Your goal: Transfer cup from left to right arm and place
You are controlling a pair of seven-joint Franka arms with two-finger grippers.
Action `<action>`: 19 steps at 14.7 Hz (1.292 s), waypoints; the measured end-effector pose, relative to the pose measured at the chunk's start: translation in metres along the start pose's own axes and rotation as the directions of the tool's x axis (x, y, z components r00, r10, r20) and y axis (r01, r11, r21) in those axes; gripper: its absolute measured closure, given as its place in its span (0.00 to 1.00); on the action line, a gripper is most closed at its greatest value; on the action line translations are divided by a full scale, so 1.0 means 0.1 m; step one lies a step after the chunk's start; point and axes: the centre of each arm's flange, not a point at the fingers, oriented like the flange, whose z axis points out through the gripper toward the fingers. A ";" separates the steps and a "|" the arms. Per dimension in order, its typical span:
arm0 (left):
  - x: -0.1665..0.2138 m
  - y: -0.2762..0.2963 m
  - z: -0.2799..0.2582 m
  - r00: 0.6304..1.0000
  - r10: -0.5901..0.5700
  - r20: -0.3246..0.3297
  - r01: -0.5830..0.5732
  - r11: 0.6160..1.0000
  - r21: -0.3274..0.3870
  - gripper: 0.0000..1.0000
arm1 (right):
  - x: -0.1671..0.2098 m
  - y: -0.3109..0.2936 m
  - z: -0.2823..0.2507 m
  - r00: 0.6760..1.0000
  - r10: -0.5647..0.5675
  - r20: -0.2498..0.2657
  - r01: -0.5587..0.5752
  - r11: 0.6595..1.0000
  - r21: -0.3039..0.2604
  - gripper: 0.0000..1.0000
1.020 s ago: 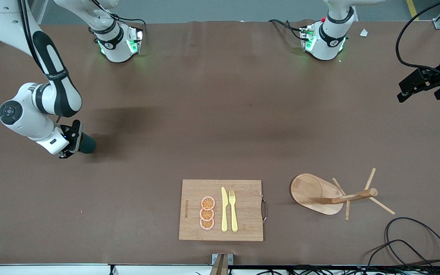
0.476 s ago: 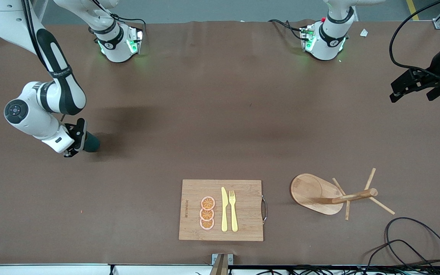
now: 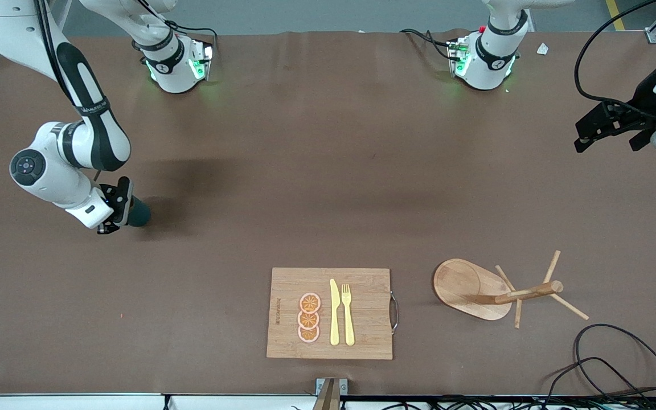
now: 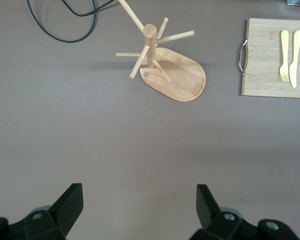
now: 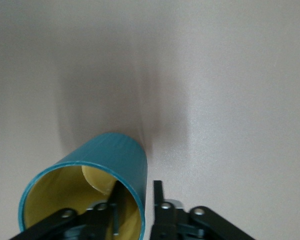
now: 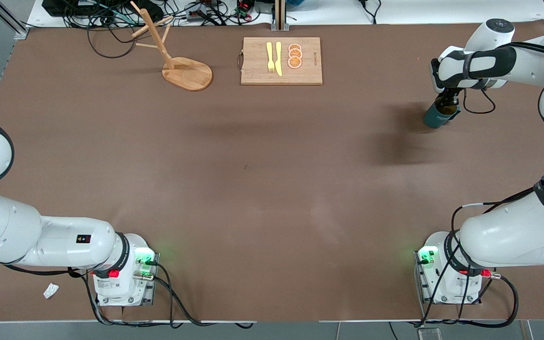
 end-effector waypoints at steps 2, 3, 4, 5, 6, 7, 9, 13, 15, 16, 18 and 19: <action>0.01 -0.01 -0.01 1.000 -0.003 -0.006 0.003 1.000 0.000 0.00 | -0.01 0.04 -0.09 0.999 0.042 -0.002 -0.041 0.998 0.049 0.48; 0.01 -0.02 -0.01 1.000 -0.005 -0.008 0.005 1.000 -0.001 0.00 | -0.01 0.09 -0.20 0.997 0.083 0.000 -0.083 0.993 0.083 0.34; 0.02 -0.03 -0.01 1.000 -0.006 -0.010 0.006 1.000 -0.001 0.00 | -0.02 0.14 -0.35 0.992 0.129 0.005 -0.129 0.985 0.112 0.25; 0.02 -0.04 -0.01 1.000 -0.007 -0.012 0.007 1.000 -0.001 0.00 | -0.02 0.21 -0.53 0.984 0.178 0.012 -0.178 0.975 0.135 0.15; 0.02 -0.05 0.00 1.000 -0.008 -0.013 0.008 1.000 0.004 0.00 | -0.02 0.27 -0.73 0.973 0.232 0.022 -0.232 0.960 0.154 0.06; 0.03 -0.07 0.01 1.000 -0.009 -0.012 0.009 1.000 0.019 0.00 | -0.03 0.32 -0.94 0.956 0.291 0.035 -0.293 0.941 0.171 0.00; 0.04 -0.10 0.03 1.000 -0.009 -0.012 0.010 0.999 0.048 0.00 | -0.04 0.40 -1.35 0.896 0.440 0.064 -0.444 0.880 0.169 0.00; 0.04 -0.12 0.05 1.000 -0.013 -0.012 0.014 0.999 0.052 0.00 | -0.06 0.46 -1.99 0.739 0.668 0.083 -0.673 0.730 0.117 0.00; 0.04 -0.11 0.08 1.000 -0.015 -0.005 0.015 0.999 0.050 0.00 | -0.06 0.49 -2.27 0.615 0.782 0.102 -0.788 0.607 0.102 0.00; 0.04 -0.10 0.10 1.000 -0.015 0.001 0.015 0.999 0.041 0.00 | -0.06 0.51 -2.40 0.538 0.836 0.108 -0.843 0.531 0.090 0.00; 0.03 -0.07 0.14 1.000 -0.016 0.012 0.016 1.000 0.014 0.00 | -0.07 0.52 -2.60 0.389 0.914 0.115 -0.921 0.384 0.067 0.00; 0.03 -0.06 0.15 1.000 -0.016 0.015 0.016 1.000 0.009 0.00 | -0.08 0.52 -2.68 0.317 0.941 0.118 -0.948 0.313 0.057 0.00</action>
